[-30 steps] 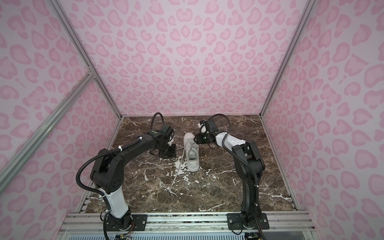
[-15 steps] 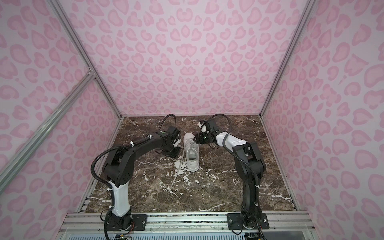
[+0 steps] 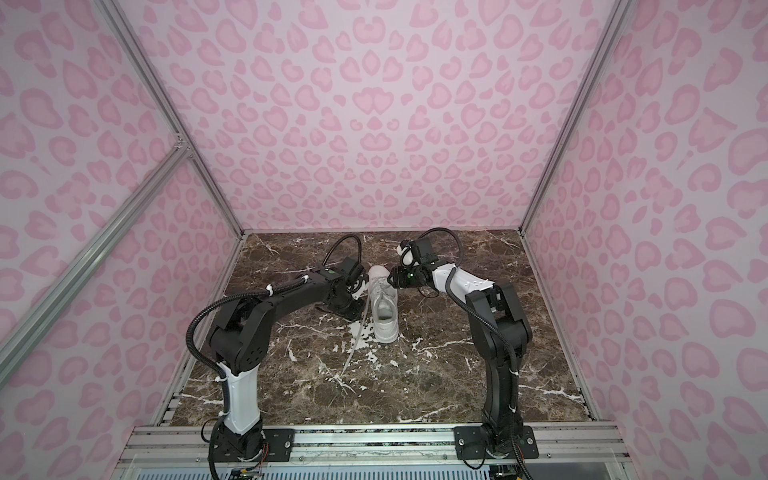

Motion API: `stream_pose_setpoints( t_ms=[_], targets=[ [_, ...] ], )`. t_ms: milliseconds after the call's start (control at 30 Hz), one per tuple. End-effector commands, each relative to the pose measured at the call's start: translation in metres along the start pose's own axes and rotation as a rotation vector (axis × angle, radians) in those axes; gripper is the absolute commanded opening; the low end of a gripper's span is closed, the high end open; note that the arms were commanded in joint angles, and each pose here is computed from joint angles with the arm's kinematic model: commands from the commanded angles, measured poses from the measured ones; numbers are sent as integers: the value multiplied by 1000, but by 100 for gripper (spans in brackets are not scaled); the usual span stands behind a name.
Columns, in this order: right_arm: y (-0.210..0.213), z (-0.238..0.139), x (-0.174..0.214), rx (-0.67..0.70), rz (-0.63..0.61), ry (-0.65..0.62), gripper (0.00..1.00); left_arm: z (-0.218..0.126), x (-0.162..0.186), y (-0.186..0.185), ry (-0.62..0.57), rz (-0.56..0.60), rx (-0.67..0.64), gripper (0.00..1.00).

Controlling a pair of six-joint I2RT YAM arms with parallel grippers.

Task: Tie the shoes

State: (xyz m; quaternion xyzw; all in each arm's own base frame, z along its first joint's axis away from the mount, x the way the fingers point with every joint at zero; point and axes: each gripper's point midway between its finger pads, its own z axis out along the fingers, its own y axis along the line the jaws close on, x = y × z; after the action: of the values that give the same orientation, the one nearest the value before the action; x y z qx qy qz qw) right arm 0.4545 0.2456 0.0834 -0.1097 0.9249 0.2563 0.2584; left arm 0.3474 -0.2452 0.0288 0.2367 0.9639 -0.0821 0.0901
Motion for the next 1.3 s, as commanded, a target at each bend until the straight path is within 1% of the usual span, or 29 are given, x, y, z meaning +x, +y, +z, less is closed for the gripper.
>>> stream_pose_setpoints(
  t_ms=[0, 233, 300, 433, 633, 800, 900, 1033, 1133, 1267],
  targets=[
    [-1, 1, 2, 1, -3, 9, 58, 8, 2, -2, 8, 3, 7, 33],
    [-1, 1, 2, 2, -2, 10, 58, 14, 9, 9, 21, 4, -57, 25],
    [-2, 1, 2, 5, -2, 11, 58, 15, 9, 9, 21, 9, -69, 20],
    [-1, 0, 2, 5, -1, 8, 58, 14, 5, 11, 8, 7, -83, 3],
    [-6, -1, 0, 34, 16, -4, 58, -8, -19, 21, -62, -15, -118, 3],
    [-15, -1, 2, 77, 45, 0, 58, -34, -44, 43, -126, -68, -179, 3],
    [-17, 0, 3, 78, 54, 2, 58, -49, -55, 50, -163, -93, -177, 3],
    [-18, 1, 6, 86, 58, 13, 58, -62, -65, 54, -192, -98, -185, 3],
    [-21, 2, 7, 93, 64, 26, 58, -82, -79, 52, -255, -120, -166, 3],
    [-19, 4, 6, 66, 67, 31, 58, -122, -106, 45, -386, -144, -124, 3]
  ],
)
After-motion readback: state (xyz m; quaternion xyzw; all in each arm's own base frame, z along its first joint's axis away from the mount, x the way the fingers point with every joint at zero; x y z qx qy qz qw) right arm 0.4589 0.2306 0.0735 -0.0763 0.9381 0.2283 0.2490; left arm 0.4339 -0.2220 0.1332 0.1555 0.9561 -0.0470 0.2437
